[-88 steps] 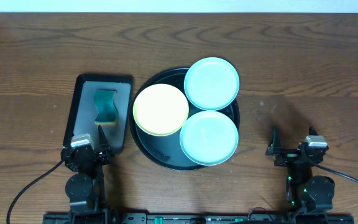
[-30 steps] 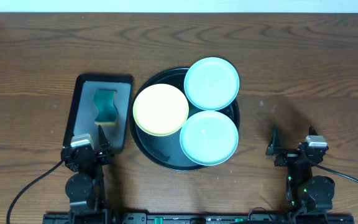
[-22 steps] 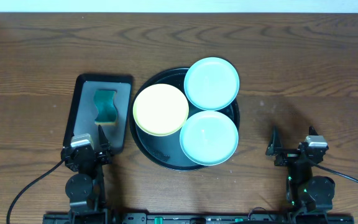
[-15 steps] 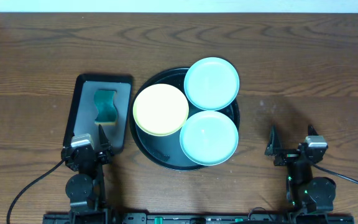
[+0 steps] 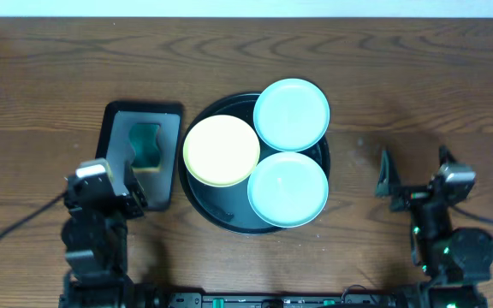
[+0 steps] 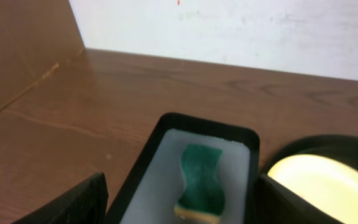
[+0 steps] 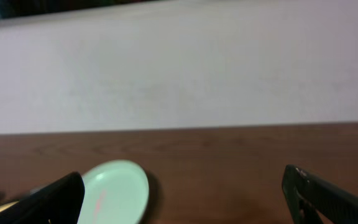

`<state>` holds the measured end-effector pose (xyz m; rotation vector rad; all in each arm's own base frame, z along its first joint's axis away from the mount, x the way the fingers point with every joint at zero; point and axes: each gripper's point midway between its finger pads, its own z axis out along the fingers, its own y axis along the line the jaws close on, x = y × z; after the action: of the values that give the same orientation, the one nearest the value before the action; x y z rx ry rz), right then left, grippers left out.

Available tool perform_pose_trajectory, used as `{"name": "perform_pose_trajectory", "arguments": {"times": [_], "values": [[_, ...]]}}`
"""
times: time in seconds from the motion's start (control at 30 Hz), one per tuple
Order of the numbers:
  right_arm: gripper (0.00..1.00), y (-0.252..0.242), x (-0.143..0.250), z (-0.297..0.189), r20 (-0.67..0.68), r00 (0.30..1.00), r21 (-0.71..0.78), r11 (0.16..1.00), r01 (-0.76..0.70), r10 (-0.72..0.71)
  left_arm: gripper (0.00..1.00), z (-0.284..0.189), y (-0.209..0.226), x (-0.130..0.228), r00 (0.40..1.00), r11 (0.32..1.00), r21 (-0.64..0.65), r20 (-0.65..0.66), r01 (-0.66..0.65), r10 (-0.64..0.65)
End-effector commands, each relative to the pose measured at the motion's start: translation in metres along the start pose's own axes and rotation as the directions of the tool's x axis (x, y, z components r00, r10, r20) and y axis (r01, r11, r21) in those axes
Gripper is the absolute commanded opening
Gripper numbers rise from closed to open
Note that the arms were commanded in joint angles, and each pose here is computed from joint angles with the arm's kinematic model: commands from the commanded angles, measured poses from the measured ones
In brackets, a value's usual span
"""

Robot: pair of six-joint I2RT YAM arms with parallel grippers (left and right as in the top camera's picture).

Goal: Clean dirty plates on tray and stack at the side
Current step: 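Move right gripper to the yellow plate rim and grip it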

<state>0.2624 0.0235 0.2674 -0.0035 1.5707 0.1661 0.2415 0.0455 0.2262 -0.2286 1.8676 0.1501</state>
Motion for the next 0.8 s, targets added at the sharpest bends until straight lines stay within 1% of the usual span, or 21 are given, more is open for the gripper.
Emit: {"name": "perform_pose_trajectory", "arguments": {"times": [0.0,0.13,0.17,0.27,0.37,0.43,0.47,0.5,0.57,0.63,0.67,0.7,0.73,0.77], "values": [[0.99,0.01,-0.033,0.02,-0.039,0.999,-0.043,0.999,-0.019,0.017,0.75,0.0,-0.008,-0.041,0.998,0.998,0.034,-0.043,0.055,-0.053],[0.99,0.02,-0.043,0.049,-0.178,0.984,-0.088,0.995,-0.042,0.026,0.75,0.01,-0.014,-0.058,0.982,0.998,0.039,-0.183,0.045,-0.037],[0.99,0.028,-0.045,0.067,-0.267,0.963,-0.125,0.99,-0.068,0.033,0.75,0.018,-0.016,-0.063,0.956,0.999,0.033,-0.291,0.036,-0.025],[0.99,0.041,-0.044,0.089,-0.383,0.923,-0.181,0.976,-0.119,0.041,0.75,0.03,-0.024,-0.068,0.906,0.998,0.053,-0.424,0.037,-0.011],[0.99,0.051,-0.029,0.109,-0.534,0.844,-0.208,0.959,-0.194,0.055,0.75,0.044,-0.039,-0.072,0.834,0.992,0.104,-0.551,0.067,0.001],[0.99,0.052,-0.014,0.117,-0.638,0.767,-0.181,0.955,-0.236,0.069,0.75,0.055,-0.044,-0.071,0.792,0.991,0.112,-0.611,0.078,0.006],[0.99,0.051,-0.009,0.119,-0.672,0.737,-0.167,0.955,-0.247,0.074,0.75,0.057,-0.044,-0.071,0.786,0.991,0.11,-0.618,0.078,0.007],[0.99,0.05,0.003,0.122,-0.727,0.682,-0.139,0.954,-0.264,0.083,0.75,0.067,-0.045,-0.068,0.771,0.991,0.107,-0.637,0.077,0.008],[0.99,0.05,0.019,0.128,-0.786,0.611,-0.113,0.95,-0.29,0.093,0.75,0.077,-0.045,-0.058,0.745,0.992,0.102,-0.667,0.076,0.011],[0.99,0.048,0.032,0.136,-0.805,0.585,-0.1,0.95,-0.296,0.097,0.75,0.085,-0.046,-0.049,0.722,0.992,0.097,-0.692,0.076,0.013],[0.99,0.05,0.043,0.143,-0.82,0.558,-0.084,0.94,-0.331,0.124,0.94,0.09,-0.047,-0.037,0.689,0.993,0.091,-0.724,0.079,0.012],[0.99,0.055,0.046,0.147,-0.825,0.548,-0.088,0.927,-0.365,0.137,0.98,0.092,-0.047,-0.033,0.677,0.993,0.089,-0.736,0.08,0.012],[0.97,0.068,0.046,0.15,-0.83,0.544,-0.144,0.894,-0.423,0.123,0.98,0.096,-0.047,-0.029,0.668,0.993,0.086,-0.744,0.081,0.011],[0.89,0.08,0.047,0.152,-0.832,0.546,-0.197,0.867,-0.457,0.098,0.98,0.098,-0.047,-0.026,0.659,0.993,0.084,-0.752,0.081,0.01]]}}
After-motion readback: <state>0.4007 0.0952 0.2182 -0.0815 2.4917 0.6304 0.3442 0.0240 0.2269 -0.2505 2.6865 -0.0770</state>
